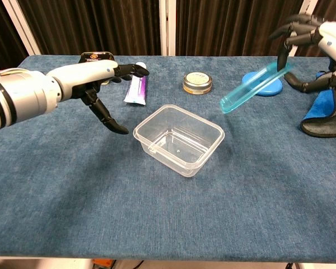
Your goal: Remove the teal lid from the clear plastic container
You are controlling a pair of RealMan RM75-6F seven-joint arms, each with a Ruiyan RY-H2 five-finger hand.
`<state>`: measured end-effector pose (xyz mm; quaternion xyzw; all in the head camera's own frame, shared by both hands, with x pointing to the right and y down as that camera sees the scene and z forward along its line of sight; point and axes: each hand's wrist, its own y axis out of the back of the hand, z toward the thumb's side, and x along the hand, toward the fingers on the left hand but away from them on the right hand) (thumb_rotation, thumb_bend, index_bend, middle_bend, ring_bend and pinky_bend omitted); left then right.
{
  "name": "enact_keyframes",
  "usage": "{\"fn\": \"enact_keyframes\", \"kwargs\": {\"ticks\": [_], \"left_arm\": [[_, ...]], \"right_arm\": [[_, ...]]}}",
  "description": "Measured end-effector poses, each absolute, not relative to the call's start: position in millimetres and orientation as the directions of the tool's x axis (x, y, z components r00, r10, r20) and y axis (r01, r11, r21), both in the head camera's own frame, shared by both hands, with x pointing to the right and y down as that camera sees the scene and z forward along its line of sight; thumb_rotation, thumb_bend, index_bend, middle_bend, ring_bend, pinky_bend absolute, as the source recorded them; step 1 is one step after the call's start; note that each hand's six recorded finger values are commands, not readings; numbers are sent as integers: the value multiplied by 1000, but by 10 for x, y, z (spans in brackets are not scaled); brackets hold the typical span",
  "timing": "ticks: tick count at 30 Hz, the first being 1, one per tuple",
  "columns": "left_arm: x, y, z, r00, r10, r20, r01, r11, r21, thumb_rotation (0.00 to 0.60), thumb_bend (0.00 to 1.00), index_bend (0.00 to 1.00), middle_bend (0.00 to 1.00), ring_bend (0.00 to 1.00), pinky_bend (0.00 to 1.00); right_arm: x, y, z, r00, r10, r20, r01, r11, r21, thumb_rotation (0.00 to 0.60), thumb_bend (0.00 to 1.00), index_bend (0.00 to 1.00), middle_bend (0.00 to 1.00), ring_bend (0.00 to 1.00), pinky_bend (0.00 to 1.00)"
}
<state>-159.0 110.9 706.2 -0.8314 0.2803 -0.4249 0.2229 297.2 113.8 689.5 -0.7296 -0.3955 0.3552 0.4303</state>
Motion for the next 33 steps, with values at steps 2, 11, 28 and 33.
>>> {"fn": "enact_keyframes", "kwargs": {"ticks": [2, 11, 28, 33], "left_arm": [[-1612, 1099, 7040, 478, -665, 573, -285, -735, -616, 600, 0, 7, 0, 0, 0], [-1834, 1027, 6867, 446, -726, 523, -342, -679, -650, 600, 0, 7, 0, 0, 0], [-3589, 1065, 6302, 95, -905, 414, -251, -424, -870, 600, 0, 123, 9, 0, 0], [-4162, 1411, 6018, -33, -929, 369, -164, -359, -919, 600, 0, 124, 9, 0, 0]], "right_arm": [[3003, 1174, 6944, 423, 882, -210, 266, -342, -901, 600, 75, 251, 31, 0, 0], [3175, 1339, 6907, 386, 863, -324, 239, -433, -869, 600, 0, 0, 0, 0, 0], [3779, 1340, 6159, 274, 892, -359, 159, -411, -898, 600, 100, 216, 238, 41, 80], [4008, 1496, 5901, 203, 925, -321, 200, -360, -911, 600, 100, 211, 207, 47, 90]]}}
